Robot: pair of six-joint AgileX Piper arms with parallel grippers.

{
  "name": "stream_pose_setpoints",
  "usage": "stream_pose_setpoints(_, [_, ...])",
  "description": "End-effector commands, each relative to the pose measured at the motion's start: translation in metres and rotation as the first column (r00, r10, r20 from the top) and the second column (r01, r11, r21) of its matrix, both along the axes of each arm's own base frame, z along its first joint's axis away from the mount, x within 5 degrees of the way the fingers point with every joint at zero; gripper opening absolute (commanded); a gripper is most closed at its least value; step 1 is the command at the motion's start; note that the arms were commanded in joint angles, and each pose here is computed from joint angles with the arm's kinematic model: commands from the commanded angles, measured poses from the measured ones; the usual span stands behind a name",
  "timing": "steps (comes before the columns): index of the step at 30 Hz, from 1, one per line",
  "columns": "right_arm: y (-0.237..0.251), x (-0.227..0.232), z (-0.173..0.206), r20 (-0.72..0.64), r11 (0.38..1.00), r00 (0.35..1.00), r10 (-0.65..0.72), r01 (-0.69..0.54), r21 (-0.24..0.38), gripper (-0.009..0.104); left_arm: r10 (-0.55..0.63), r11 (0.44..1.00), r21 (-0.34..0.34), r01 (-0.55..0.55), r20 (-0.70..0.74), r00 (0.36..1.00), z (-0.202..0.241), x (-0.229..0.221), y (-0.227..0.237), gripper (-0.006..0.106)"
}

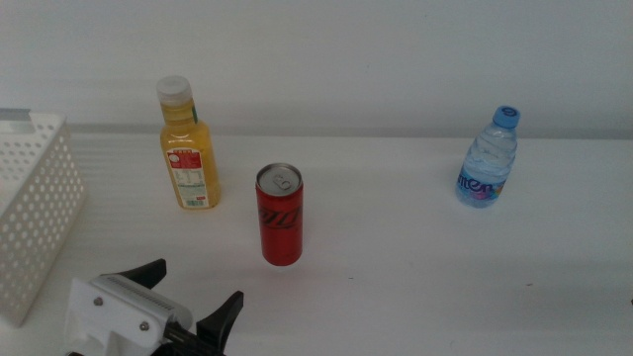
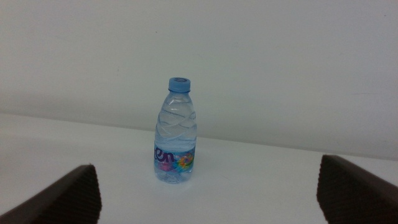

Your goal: Use arms to grab the bottles and put them into the dustbin to the left of the table.

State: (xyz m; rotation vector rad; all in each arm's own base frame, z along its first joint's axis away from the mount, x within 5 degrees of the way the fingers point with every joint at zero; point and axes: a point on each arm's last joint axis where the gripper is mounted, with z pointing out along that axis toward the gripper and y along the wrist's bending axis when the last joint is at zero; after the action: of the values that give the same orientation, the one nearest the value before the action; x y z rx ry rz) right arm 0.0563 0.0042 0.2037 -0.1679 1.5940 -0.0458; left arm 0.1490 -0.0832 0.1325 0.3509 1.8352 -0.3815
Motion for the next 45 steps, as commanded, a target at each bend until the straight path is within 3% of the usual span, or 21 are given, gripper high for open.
stream_pose_setpoints(1, [-0.001,-0.001,-0.012,0.004,1.0,1.0,-0.008,0.008,-0.013,0.093,-0.012,1.0,-0.011,0.013,0.041,0.999,0.003,-0.002,-0.001,0.094])
stream_pose_setpoints(7, [-0.001,-0.001,-0.012,0.004,1.0,1.0,-0.008,0.008,-0.013,0.093,-0.037,0.999,0.014,0.037,-0.038,0.999,0.002,0.021,-0.018,0.094])
stream_pose_setpoints(19, [-0.001,-0.001,-0.012,0.004,1.0,1.0,-0.008,0.008,-0.013,0.093,-0.051,0.998,0.039,0.052,-0.038,0.998,0.011,0.05,-0.038,0.094])
stream_pose_setpoints(32, [-0.001,-0.001,-0.012,0.004,1.0,1.0,-0.008,0.008,-0.013,0.093,-0.058,0.998,-0.018,0.058,-0.029,0.998,-0.005,0.077,-0.057,0.094])
stream_pose_setpoints(45, [-0.001,-0.001,-0.012,0.004,1.0,1.0,-0.008,0.008,-0.013,0.093,-0.077,0.997,-0.021,0.076,-0.034,0.996,-0.009,0.099,-0.073,0.094])
